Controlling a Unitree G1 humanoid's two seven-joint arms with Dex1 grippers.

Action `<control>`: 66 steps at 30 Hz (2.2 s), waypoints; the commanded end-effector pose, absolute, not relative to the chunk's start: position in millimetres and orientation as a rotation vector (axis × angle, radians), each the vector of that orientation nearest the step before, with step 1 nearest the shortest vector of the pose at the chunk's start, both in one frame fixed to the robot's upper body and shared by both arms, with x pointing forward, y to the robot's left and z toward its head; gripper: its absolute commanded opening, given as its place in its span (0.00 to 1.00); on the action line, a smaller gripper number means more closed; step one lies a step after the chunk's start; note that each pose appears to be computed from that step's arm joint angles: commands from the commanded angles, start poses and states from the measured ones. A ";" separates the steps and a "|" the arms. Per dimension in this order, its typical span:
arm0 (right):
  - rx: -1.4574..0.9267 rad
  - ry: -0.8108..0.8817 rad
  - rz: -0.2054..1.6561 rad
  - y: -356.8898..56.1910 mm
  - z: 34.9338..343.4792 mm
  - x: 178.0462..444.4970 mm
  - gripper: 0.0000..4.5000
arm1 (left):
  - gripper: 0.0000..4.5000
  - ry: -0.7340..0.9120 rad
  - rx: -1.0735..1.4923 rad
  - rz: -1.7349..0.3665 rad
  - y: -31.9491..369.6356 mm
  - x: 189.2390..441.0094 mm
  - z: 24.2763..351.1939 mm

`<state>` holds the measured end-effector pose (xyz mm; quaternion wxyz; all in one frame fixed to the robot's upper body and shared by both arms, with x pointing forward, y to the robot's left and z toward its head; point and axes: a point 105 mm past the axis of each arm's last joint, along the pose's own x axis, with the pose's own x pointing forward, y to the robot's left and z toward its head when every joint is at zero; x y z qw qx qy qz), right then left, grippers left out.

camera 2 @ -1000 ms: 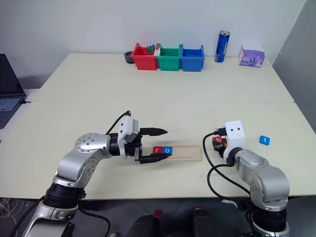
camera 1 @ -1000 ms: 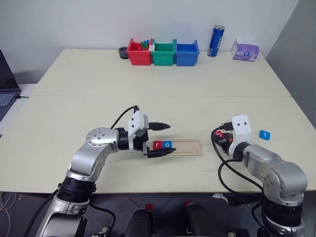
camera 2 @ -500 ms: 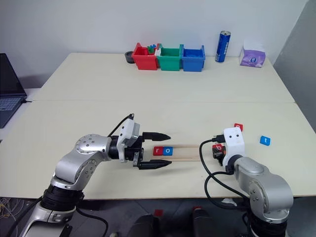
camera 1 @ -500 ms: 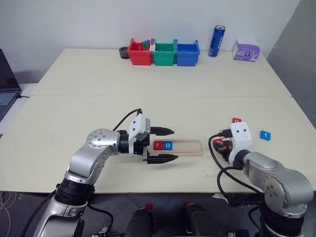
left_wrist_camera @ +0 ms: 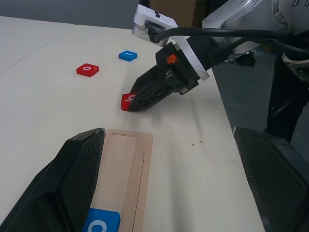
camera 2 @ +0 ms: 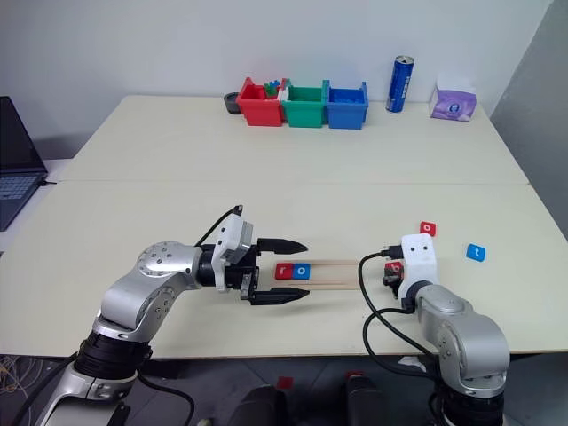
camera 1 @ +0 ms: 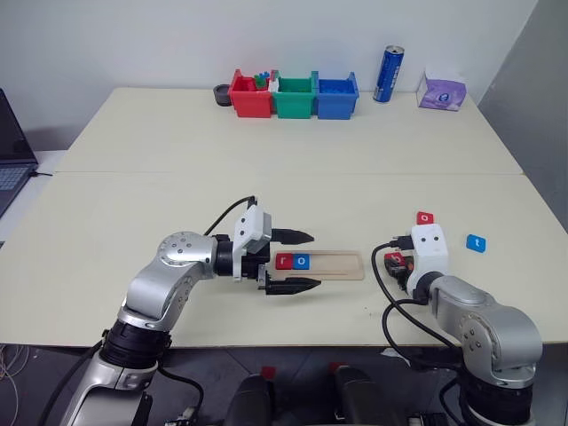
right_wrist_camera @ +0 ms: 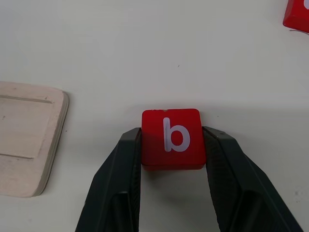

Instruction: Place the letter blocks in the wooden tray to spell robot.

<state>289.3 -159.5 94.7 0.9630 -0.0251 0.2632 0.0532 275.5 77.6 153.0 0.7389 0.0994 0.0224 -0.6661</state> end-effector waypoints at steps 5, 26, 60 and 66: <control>-0.040 0.533 0.122 -155.8 94.5 286.2 0.84 | 1.00 0.005 0.237 -1.451 75.4 277.5 160.0; -0.492 0.150 0.983 -163.1 152.8 280.5 0.99 | 1.00 -0.021 0.235 -1.492 64.2 282.1 159.8; -0.579 0.292 1.155 -200.4 95.2 322.2 0.99 | 1.00 -0.013 0.270 -1.565 53.7 269.9 157.6; -0.573 0.299 1.160 -202.8 95.2 320.9 0.63 | 1.00 -0.008 0.274 -1.565 54.1 269.6 158.6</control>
